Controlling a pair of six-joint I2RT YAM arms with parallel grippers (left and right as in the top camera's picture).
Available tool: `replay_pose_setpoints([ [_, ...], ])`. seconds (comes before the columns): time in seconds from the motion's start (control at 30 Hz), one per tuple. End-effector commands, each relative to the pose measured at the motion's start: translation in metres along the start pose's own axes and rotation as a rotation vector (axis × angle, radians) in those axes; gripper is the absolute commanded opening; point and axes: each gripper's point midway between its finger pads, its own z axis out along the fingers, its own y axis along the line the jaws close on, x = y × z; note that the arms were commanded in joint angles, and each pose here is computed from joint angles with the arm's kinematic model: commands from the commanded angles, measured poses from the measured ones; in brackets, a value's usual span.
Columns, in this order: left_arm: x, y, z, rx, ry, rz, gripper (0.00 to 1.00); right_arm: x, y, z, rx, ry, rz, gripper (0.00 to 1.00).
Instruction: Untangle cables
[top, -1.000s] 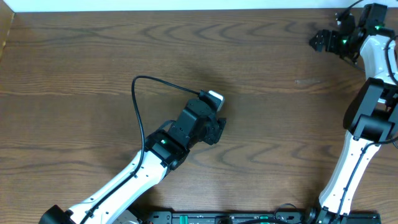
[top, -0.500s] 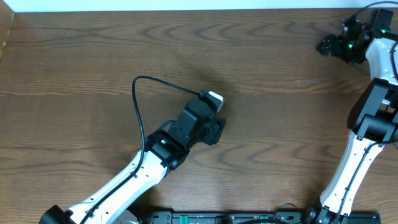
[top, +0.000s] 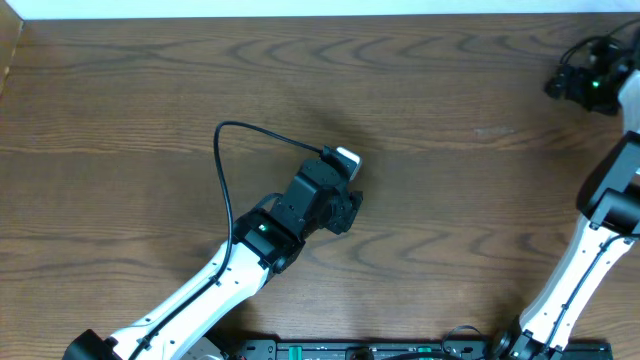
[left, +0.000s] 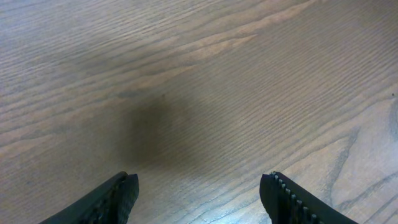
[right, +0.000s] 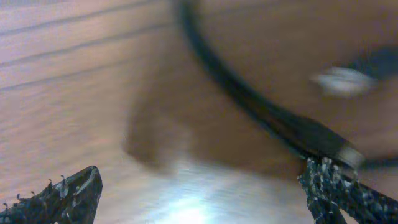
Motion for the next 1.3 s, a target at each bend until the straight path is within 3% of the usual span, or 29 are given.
replay_pose_setpoints([
  [0.0, -0.001, 0.0, 0.001, -0.004, 0.0, 0.029, 0.68, 0.02, -0.059, 0.007, 0.102, 0.04, 0.13, 0.99],
  [0.27, -0.001, 0.0, 0.001, -0.004, -0.001, 0.033, 0.68, 0.036, -0.125, -0.014, 0.146, 0.03, 0.324, 0.99],
  [0.53, -0.001, 0.0, 0.001, -0.004, 0.0, 0.033, 0.68, 0.004, -0.084, -0.036, -0.169, -0.069, 0.324, 0.99],
  [0.7, 0.0, 0.0, 0.001, -0.004, 0.001, 0.033, 0.68, -0.031, -0.054, -0.08, -0.291, -0.157, 0.274, 0.99],
  [0.83, 0.0, 0.0, 0.001, -0.004, 0.003, 0.033, 0.68, -0.045, -0.053, -0.121, -0.19, -0.194, 0.252, 0.99],
  [1.03, 0.0, 0.0, 0.001, -0.004, 0.003, 0.033, 0.68, -0.044, -0.078, -0.19, 0.164, -0.221, 0.339, 0.99],
  [1.27, -0.006, 0.0, -0.003, -0.005, -0.021, 0.032, 0.7, -0.044, -0.055, -0.273, 0.401, -0.317, 0.408, 0.99],
])
